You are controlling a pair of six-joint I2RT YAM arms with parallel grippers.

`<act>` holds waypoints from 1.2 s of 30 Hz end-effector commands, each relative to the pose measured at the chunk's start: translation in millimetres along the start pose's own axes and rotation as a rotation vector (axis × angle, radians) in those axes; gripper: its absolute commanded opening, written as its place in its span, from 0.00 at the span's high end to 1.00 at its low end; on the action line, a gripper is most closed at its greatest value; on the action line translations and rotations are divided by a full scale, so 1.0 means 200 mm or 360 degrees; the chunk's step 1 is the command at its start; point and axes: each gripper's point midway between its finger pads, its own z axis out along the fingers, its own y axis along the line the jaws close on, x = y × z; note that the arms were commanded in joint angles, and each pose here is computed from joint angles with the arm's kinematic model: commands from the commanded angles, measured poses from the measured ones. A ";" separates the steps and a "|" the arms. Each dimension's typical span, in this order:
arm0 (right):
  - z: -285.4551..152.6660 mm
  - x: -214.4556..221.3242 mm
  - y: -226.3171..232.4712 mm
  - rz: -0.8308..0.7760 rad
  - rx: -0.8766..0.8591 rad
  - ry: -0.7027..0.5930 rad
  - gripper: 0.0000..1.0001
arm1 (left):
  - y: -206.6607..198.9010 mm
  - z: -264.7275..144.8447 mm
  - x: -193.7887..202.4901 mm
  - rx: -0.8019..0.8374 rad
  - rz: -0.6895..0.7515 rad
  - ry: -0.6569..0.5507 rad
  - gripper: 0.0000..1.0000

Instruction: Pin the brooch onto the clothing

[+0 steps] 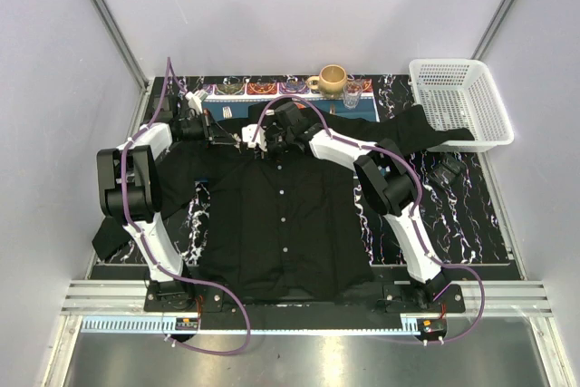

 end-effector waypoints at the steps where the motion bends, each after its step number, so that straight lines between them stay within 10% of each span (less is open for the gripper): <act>1: -0.15 -0.33 -0.15 -0.0241 0.0217 -0.0168 1.00 | -0.09 0.02 -0.09 0.0114 -0.0063 -0.0030 1.00; 36: -0.20 -0.34 0.04 -0.0579 0.0377 -0.0205 1.00 | -0.08 0.14 0.09 0.0165 -0.0252 0.0089 1.00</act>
